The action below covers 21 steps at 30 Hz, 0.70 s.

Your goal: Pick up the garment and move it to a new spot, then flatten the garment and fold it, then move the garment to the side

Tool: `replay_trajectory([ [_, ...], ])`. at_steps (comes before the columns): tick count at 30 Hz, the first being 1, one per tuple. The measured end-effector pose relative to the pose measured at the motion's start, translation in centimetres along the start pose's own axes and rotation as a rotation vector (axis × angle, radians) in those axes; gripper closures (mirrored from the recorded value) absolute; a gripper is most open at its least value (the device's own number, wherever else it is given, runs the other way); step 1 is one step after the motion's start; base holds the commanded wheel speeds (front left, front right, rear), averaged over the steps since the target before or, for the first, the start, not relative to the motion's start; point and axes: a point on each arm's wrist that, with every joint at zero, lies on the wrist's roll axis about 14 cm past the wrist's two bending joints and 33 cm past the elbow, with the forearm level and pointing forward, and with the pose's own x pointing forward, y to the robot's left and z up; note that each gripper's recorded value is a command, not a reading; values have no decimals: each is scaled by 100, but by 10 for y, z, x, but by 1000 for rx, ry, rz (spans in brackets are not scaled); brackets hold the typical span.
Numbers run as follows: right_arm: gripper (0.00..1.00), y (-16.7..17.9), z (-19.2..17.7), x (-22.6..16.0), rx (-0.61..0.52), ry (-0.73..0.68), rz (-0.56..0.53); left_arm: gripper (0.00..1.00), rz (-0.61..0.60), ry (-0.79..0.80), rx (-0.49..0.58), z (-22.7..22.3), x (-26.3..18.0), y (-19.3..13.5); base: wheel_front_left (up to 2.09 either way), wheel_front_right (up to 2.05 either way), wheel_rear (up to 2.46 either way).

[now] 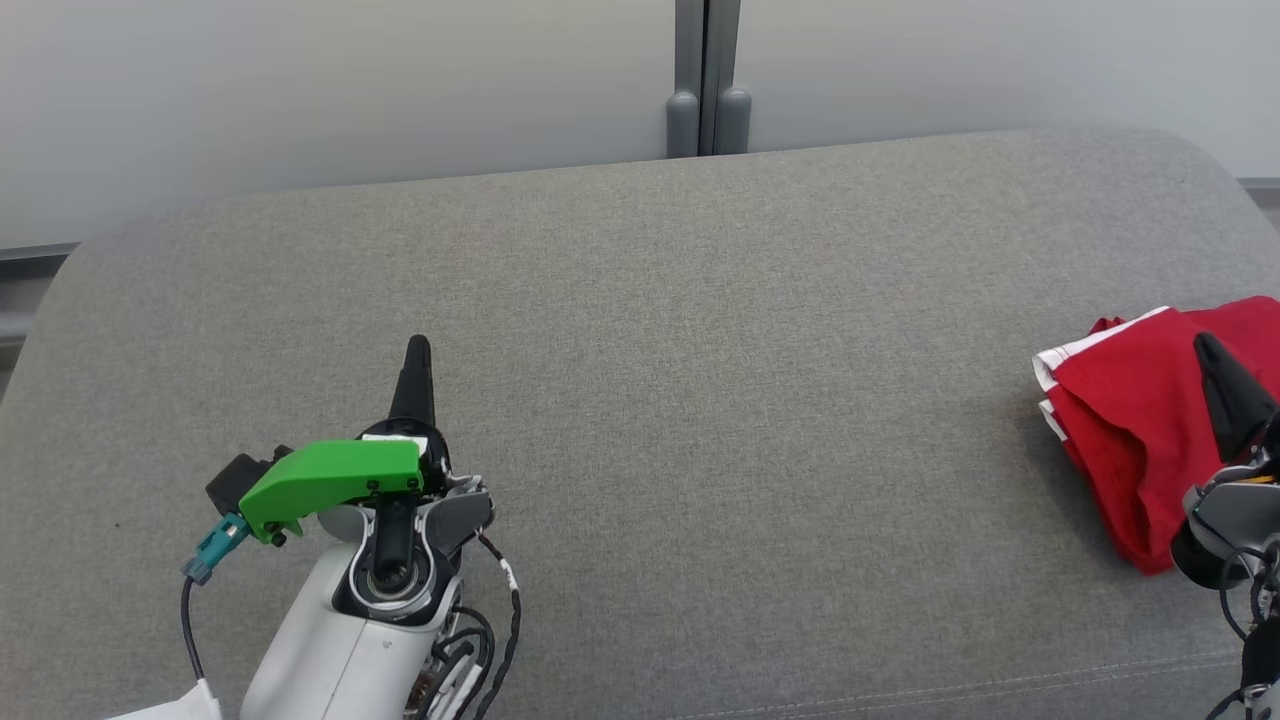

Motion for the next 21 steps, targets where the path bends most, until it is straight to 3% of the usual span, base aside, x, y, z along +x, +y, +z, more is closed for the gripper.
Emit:
replay_trajectory([
  [21, 100, 0, 0, 0, 0, 1, 0, 100, 0, 0, 0, 0, 0, 0, 0, 0, 0],
])
